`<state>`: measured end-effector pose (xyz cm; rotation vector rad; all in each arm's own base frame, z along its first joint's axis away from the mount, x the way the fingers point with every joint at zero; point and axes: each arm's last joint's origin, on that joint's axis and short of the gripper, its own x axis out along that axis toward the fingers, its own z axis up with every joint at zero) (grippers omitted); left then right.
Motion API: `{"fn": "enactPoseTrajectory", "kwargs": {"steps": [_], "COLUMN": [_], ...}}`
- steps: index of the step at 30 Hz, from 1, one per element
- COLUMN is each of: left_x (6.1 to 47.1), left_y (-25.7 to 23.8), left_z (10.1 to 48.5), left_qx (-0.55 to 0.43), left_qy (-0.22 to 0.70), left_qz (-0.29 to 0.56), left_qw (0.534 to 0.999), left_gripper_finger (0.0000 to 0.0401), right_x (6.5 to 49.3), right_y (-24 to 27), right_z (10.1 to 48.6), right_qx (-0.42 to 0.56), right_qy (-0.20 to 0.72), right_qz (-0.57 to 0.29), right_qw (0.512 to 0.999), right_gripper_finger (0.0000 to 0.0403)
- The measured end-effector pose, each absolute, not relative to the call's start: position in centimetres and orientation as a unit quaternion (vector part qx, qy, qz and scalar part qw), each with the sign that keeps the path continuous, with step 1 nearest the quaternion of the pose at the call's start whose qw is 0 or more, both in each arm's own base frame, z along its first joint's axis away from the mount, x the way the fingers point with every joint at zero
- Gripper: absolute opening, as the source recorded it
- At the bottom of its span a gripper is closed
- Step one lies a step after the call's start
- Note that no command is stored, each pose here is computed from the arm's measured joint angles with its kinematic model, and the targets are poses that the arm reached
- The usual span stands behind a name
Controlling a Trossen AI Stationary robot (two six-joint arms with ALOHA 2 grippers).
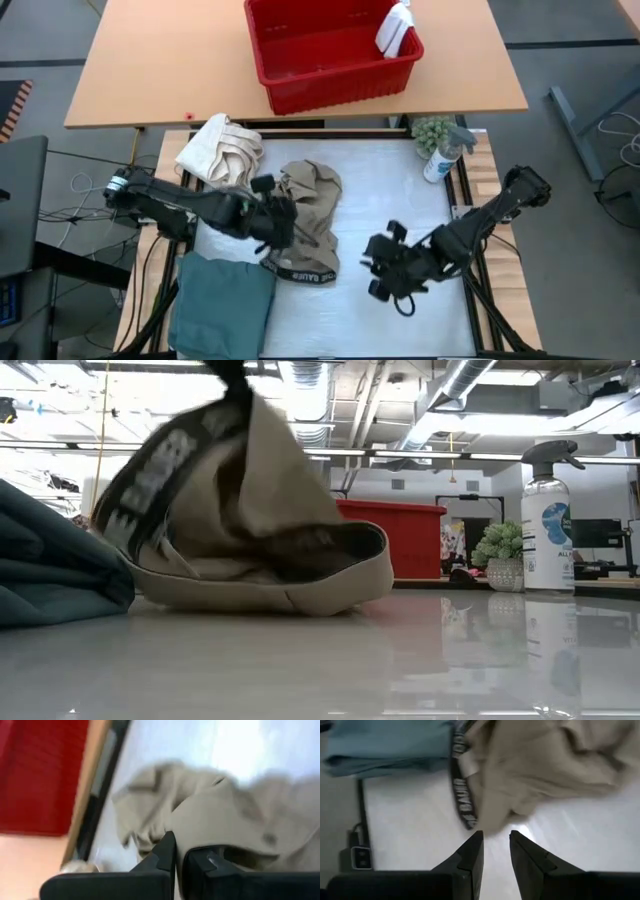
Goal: Fold Laundry from Bin
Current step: Fold the brown shorts
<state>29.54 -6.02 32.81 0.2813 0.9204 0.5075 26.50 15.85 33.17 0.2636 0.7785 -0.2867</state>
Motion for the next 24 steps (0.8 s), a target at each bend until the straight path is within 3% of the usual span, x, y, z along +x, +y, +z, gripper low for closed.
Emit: {"fn": "enactPoseTrajectory", "kwargs": {"steps": [8,13,16,24], "left_x": [28.7,28.1,28.2,28.0], "left_y": [-2.9,-0.5,0.9,4.5], "left_z": [44.4,46.6,47.3,51.9], "left_qx": [0.067,0.022,0.011,-0.115], "left_qy": [0.324,0.292,0.274,0.084], "left_qz": [0.238,0.258,0.276,0.307], "left_qw": [0.913,0.921,0.921,0.941], "left_gripper_finger": [0.0001,0.0000,0.0000,0.0000], "right_x": [28.1,30.0,31.0,32.0], "right_y": [17.7,17.4,17.1,18.6], "right_z": [32.5,33.0,32.4,31.0], "right_qx": [0.076,0.007,0.020,-0.020], "right_qy": [0.282,0.229,0.228,0.227], "right_qz": [-0.043,-0.014,-0.028,-0.025], "right_qw": [0.956,0.973,0.973,0.973], "right_gripper_finger": [0.0120,0.0126,0.0143,0.0215]}}
